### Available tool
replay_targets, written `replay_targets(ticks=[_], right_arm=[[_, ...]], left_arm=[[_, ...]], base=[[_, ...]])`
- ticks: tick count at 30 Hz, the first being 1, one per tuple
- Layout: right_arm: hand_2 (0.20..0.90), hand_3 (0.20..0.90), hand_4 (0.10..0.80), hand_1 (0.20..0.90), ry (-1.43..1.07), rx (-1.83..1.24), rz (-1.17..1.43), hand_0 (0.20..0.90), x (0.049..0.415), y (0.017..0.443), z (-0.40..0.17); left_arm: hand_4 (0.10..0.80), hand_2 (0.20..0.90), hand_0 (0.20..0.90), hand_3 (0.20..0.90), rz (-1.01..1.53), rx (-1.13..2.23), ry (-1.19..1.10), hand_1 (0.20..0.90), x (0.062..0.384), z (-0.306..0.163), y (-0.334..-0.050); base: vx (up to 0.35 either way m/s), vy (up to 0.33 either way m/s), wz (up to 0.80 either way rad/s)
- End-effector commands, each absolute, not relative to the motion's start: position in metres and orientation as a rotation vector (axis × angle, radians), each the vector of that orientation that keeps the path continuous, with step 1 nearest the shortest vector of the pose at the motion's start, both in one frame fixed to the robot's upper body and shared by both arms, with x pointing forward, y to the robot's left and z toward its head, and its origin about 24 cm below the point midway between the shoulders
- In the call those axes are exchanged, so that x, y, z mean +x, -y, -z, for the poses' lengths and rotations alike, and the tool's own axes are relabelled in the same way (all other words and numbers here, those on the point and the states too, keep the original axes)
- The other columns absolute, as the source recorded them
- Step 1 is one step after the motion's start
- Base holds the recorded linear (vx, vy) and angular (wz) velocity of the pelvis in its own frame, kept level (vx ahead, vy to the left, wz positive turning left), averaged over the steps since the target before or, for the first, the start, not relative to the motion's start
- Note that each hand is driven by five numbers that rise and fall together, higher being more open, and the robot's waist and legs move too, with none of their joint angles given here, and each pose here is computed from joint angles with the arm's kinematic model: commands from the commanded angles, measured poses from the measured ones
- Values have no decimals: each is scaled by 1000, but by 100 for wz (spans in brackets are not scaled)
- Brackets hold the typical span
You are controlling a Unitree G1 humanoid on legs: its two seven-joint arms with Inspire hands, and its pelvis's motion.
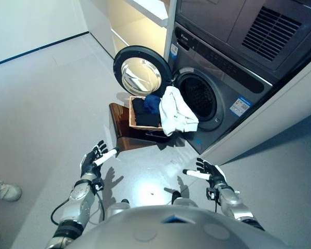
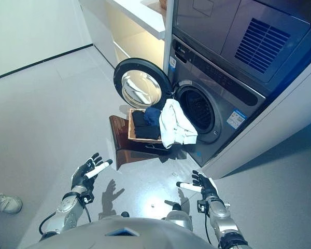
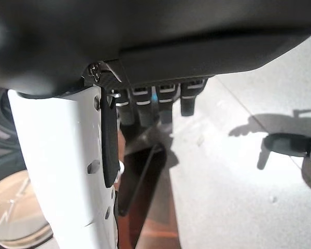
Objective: Pick up the clothes and place them into the washing machine
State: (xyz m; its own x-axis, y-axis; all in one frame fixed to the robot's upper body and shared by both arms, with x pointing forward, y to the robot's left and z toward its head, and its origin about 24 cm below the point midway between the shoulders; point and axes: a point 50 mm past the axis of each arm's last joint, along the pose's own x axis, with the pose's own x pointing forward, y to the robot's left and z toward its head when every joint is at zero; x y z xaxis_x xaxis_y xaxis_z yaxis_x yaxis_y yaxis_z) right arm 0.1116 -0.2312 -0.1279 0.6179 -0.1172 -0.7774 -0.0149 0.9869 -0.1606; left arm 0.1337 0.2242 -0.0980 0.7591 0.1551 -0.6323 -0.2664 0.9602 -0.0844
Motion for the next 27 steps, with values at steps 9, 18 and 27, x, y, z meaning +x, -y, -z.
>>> replay_targets(ticks=[9, 18, 27], right_arm=[[900, 900, 800, 900, -721, -163, 44, 900, 155, 234, 104], [900, 900, 800, 900, -725, -170, 12, 900, 156, 229, 105], [900, 900, 800, 900, -725, -171, 20, 900, 154, 235, 103]], left_arm=[[800, 900, 900, 900, -211, -96, -484, 900, 172, 68, -239], [800, 900, 900, 900, -200, -89, -479, 900, 175, 68, -236], [800, 900, 900, 900, -190, -113, -475, 900, 176, 67, -235]], base=[[4, 1, -4], [6, -1, -1], [10, -47, 0]])
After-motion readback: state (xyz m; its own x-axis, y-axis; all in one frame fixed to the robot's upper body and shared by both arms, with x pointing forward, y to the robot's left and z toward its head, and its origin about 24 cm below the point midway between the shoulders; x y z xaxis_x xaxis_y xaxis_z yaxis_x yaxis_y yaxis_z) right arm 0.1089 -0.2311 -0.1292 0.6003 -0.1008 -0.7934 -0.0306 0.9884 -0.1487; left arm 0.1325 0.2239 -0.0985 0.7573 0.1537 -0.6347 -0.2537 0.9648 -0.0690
